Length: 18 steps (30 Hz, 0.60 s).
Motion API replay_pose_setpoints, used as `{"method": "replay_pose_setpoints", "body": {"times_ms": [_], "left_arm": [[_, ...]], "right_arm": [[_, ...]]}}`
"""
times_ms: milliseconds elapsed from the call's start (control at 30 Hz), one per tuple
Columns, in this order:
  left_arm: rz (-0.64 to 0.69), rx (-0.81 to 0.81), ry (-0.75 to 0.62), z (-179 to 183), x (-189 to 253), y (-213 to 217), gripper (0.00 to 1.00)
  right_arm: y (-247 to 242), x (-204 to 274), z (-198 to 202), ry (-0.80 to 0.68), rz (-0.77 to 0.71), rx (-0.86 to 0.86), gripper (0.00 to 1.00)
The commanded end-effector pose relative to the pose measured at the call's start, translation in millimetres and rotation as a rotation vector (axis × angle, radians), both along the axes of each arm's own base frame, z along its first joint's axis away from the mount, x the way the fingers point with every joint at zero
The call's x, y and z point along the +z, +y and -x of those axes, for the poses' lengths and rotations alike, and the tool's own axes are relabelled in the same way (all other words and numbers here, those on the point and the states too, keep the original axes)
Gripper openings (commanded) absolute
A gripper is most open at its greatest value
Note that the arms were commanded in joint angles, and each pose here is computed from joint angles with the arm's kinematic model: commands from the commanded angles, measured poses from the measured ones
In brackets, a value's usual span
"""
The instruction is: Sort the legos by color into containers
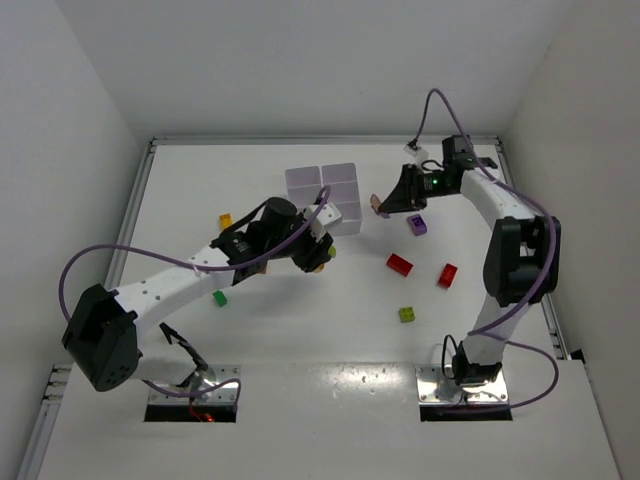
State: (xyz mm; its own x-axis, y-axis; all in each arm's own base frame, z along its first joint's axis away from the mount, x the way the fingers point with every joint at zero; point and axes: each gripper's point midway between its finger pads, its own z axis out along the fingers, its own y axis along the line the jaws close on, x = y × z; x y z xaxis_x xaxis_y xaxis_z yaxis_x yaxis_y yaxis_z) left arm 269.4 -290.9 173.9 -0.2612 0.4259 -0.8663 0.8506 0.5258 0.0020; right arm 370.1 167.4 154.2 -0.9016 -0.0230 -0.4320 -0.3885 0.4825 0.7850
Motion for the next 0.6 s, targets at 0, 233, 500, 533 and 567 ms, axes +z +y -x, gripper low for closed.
{"method": "replay_pose_setpoints", "body": {"times_ms": [0, 233, 500, 533, 567], "left_arm": [[0.047, -0.001, -0.051, -1, 18, -4, 0.00], [0.060, 0.018, -0.067, -13, 29, -5, 0.00], [0.059, 0.027, -0.067, -25, 34, -10, 0.00], [0.066, 0.036, -0.075, -29, 39, -9, 0.00], [0.070, 0.040, -0.068, -31, 39, -11, 0.00]], "right_arm": [[-49, 5, -26, -0.146, 0.202, -0.100, 0.00], [-159, -53, -49, -0.148, 0.751, -0.394, 0.00], [-198, -82, -63, -0.118, 0.976, -0.480, 0.00], [-200, -87, -66, -0.117, 0.985, -0.484, 0.00], [-198, -94, -67, -0.108, 0.995, -0.473, 0.00]]}}
